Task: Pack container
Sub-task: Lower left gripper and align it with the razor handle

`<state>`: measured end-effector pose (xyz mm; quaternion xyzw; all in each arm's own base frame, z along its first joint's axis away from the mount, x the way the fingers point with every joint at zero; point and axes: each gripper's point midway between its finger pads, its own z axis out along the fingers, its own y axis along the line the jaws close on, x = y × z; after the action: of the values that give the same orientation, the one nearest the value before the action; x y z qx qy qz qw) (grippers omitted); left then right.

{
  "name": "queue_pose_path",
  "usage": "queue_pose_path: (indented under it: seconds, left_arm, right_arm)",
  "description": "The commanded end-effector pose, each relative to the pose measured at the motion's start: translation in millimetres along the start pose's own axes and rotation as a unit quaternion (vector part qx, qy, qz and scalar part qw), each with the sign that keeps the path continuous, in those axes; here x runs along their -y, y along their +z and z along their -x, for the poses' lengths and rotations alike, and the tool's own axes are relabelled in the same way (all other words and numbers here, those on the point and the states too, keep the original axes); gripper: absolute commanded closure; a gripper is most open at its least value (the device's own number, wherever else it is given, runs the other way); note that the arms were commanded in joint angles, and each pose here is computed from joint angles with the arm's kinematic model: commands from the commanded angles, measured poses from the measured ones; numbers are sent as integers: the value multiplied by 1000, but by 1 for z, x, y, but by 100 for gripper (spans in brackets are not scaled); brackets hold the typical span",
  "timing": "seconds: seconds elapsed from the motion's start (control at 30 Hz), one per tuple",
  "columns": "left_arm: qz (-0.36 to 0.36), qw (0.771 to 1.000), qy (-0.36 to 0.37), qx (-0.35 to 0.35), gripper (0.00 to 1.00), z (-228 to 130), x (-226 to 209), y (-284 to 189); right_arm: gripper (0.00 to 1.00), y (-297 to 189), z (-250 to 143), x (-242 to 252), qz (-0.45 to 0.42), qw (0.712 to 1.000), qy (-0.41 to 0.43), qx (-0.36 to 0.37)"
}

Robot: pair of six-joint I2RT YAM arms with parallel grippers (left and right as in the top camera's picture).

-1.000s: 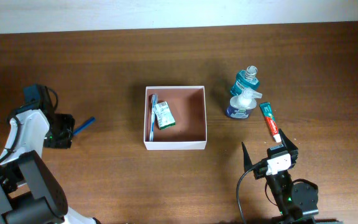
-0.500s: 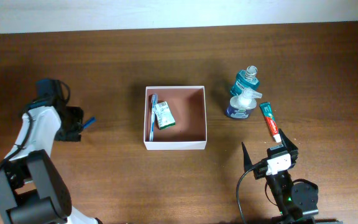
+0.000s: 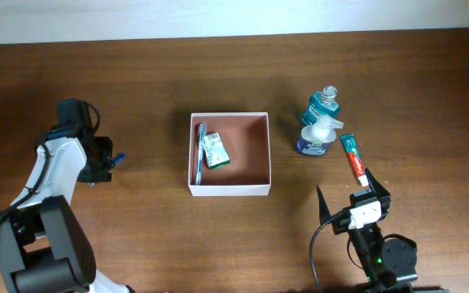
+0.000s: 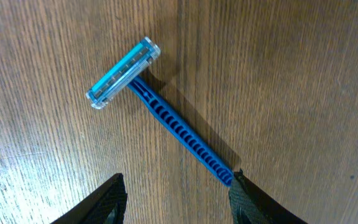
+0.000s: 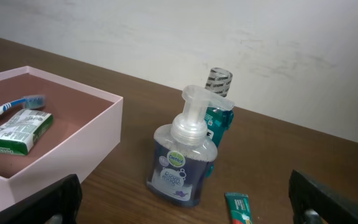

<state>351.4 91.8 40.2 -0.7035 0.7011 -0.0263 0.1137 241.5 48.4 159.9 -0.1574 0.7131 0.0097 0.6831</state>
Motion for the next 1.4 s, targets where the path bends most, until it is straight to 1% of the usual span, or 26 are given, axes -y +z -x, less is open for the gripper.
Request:
queue_pose_path:
  seconds: [0.0, 0.17, 0.3, 0.5, 0.77, 0.9, 1.0, 1.1, 1.13, 1.17, 1.27, 1.3, 1.37]
  left_arm:
    - [21, 1000, -13, 14, 46, 4, -7, 12]
    - [44, 999, -11, 16, 46, 3, -13, 32]
    - [52, 998, -23, 15, 46, 2, -15, 41]
    - [30, 999, -25, 20, 45, 4, -4, 43]
    - [43, 998, -23, 29, 45, 7, -10, 45]
    - [44, 998, -23, 32, 44, 8, -10, 45]
    - [47, 998, -22, 32, 38, 8, -12, 47]
    - [55, 998, -19, 28, 38, 6, -15, 52]
    - [60, 998, -19, 27, 39, 5, -17, 54]
    - [66, 997, -16, 25, 43, 4, -19, 56]
    - [76, 997, 8, 16, 62, 1, -23, 62]
    - [76, 997, 18, 16, 65, 1, -23, 62]
    - [77, 996, 40, 20, 66, 3, -23, 62]
  right_arm:
    - [2, 0, -1, 1, -2, 1000, 1, 0]
    - [2, 0, -1, 1, -2, 1000, 1, 0]
    - [2, 0, -1, 1, -2, 1000, 1, 0]
    - [2, 0, -1, 1, -2, 1000, 1, 0]
    - [2, 0, -1, 1, -2, 1000, 1, 0]
    - [2, 0, -1, 1, -2, 1000, 1, 0]
    - [2, 0, -1, 1, -2, 1000, 1, 0]
    - [2, 0, -1, 1, -2, 1000, 1, 0]
    - [2, 0, -1, 1, -2, 1000, 1, 0]
    - [2, 0, -1, 1, -2, 1000, 1, 0]
    - [2, 0, -1, 1, -2, 1000, 1, 0]
    - [2, 0, -1, 1, -2, 1000, 1, 0]
    - [2, 0, -1, 1, -2, 1000, 1, 0]
